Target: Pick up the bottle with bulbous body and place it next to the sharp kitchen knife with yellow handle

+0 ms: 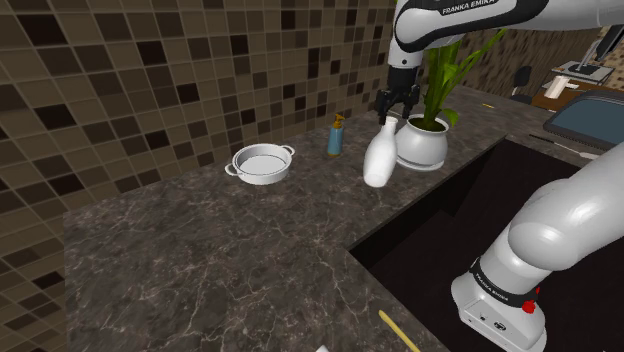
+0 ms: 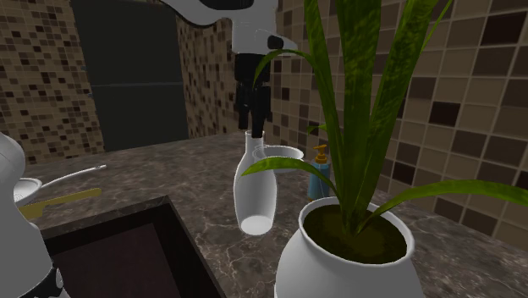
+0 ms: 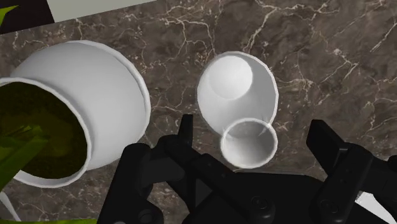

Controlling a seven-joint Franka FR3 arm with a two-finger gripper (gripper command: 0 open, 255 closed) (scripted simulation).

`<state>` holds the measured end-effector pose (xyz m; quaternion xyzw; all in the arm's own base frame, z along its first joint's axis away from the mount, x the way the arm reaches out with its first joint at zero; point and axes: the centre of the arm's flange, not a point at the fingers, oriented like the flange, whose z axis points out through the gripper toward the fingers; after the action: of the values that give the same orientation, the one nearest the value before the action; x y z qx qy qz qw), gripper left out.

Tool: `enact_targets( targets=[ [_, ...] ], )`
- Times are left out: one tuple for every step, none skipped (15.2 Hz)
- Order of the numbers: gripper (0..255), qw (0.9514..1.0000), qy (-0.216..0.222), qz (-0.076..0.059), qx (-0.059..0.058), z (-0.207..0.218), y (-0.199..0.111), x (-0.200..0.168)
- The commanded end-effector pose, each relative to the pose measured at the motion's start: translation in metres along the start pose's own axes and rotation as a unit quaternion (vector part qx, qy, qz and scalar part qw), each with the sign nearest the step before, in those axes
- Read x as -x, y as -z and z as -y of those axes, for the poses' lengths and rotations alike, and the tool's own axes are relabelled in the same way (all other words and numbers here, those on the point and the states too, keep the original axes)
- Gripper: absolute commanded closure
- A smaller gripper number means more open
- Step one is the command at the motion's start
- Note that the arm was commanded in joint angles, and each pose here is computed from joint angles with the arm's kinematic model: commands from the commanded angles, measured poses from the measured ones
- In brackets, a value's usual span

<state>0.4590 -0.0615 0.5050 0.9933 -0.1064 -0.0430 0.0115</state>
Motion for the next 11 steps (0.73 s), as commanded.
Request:
enact_targets(
  targets=[
    [0,1.0,0.0,-0.001,0.0,0.0,-0.011,0.0],
    [0,1.0,0.0,-0.001,0.0,0.0,-0.016,0.0],
    [0,1.0,0.0,-0.001,0.0,0.0,-0.022,0.0],
    [0,1.0,0.0,-0.001,0.0,0.0,-0.027,0.0],
    [0,1.0,0.0,-0.001,0.0,0.0,-0.03,0.0],
    [0,1.0,0.0,-0.001,0.0,0.0,-0.03,0.0],
    [0,1.0,0.0,-0.001,0.0,0.0,-0.03,0.0],
    [0,1.0,0.0,-0.001,0.0,0.0,-0.03,0.0],
    [0,1.0,0.0,-0.001,0.0,0.0,-0.03,0.0],
    [0,1.0,0.0,-0.001,0.0,0.0,-0.03,0.0],
    [0,1.0,0.0,-0.001,0.0,0.0,-0.03,0.0]
  ],
)
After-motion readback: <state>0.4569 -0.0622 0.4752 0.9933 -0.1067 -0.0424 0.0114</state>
